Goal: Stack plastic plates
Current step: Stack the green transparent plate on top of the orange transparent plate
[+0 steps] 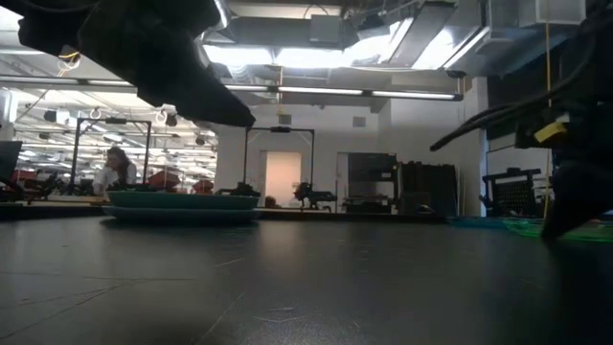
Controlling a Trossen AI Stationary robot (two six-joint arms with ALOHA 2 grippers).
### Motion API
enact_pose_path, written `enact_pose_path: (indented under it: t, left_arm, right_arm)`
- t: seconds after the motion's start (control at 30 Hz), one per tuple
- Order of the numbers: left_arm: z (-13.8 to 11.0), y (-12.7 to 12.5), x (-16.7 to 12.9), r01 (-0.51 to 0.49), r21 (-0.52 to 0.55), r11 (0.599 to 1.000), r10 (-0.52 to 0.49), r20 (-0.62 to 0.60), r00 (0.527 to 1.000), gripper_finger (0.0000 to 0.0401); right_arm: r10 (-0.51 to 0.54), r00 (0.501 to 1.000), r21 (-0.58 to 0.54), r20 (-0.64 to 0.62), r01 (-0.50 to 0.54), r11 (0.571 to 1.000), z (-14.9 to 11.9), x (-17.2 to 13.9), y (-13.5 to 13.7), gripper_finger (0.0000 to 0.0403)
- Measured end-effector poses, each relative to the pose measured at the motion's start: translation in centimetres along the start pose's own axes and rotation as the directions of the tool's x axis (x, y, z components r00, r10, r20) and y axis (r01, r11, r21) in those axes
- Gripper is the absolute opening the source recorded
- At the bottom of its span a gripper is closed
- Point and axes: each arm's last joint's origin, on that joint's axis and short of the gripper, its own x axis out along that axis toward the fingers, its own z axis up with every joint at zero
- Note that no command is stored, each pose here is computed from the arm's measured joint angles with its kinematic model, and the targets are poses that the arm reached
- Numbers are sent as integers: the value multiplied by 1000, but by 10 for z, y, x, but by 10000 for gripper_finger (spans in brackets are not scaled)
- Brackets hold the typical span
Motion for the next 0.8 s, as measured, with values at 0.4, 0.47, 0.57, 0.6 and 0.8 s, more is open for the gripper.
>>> enact_pose_path:
  t: [0.4,0.47,0.57,0.6,0.8]
  left_arm:
    - [2,0,0,3,18,1000,-3,23,1000,130]
    - [3,0,0,4,18,1000,-4,29,1000,130]
    - [3,-1,0,14,19,1000,-14,28,999,130]
    - [3,-1,0,19,21,1000,-20,28,999,130]
    - [5,0,1,20,13,1000,-21,42,999,130]
  right_arm:
    - [94,990,-203,109,-70,977,9,1,12,15]
    - [190,970,-241,149,-151,959,18,-4,24,6]
    - [333,919,-324,213,-255,911,27,-10,37,5]
    - [380,894,-347,237,-287,893,30,-12,42,5]
    - [617,728,-466,300,-452,760,43,-19,67,4]
